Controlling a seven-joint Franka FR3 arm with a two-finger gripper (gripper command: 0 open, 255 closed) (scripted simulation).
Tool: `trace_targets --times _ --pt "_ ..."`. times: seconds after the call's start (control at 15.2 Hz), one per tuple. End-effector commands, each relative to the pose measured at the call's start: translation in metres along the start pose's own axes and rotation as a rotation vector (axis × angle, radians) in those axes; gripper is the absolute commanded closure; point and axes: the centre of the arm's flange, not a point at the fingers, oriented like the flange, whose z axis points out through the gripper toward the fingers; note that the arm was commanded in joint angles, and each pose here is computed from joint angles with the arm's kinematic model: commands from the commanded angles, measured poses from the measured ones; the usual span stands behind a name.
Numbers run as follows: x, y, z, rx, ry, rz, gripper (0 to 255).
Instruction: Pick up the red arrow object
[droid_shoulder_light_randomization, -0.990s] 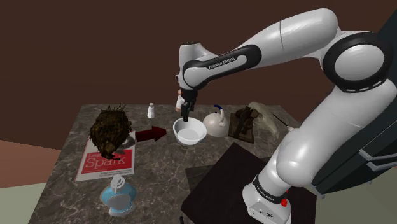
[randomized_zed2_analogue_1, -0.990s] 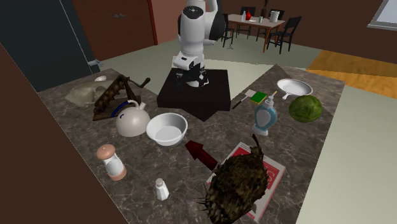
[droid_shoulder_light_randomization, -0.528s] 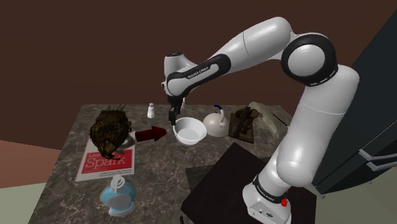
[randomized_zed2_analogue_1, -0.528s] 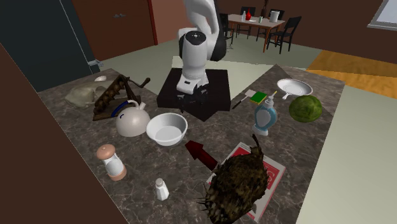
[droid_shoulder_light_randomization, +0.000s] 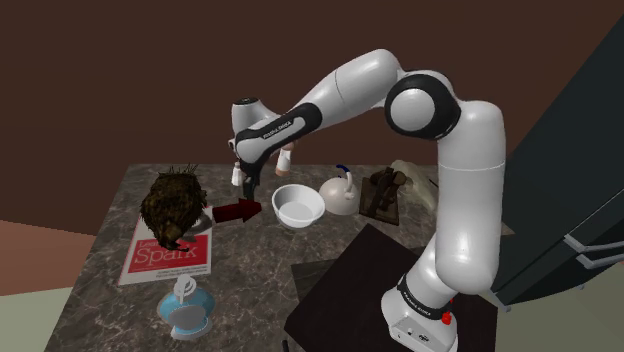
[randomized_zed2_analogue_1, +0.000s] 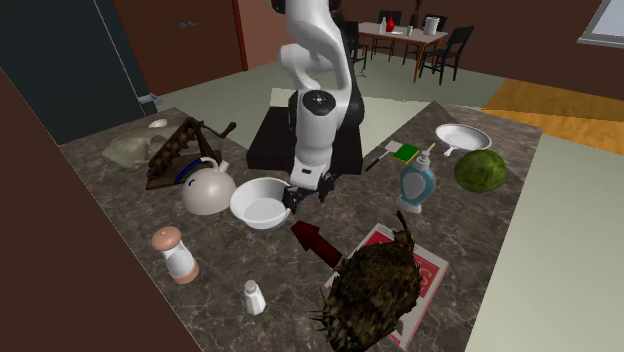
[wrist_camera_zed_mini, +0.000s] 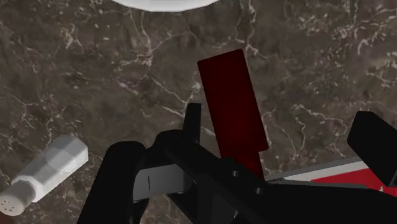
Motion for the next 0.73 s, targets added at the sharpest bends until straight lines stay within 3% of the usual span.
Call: trace_targets --times 0.0,0.2,0.66 --pt "0.022 0.002 0.019 -0.004 0.004 -0.032 0" --pt "0.053 0.006 0.04 -0.011 0.01 -0.076 0" --pt "0.058 0.005 0.076 -0.011 0.01 -0.076 0"
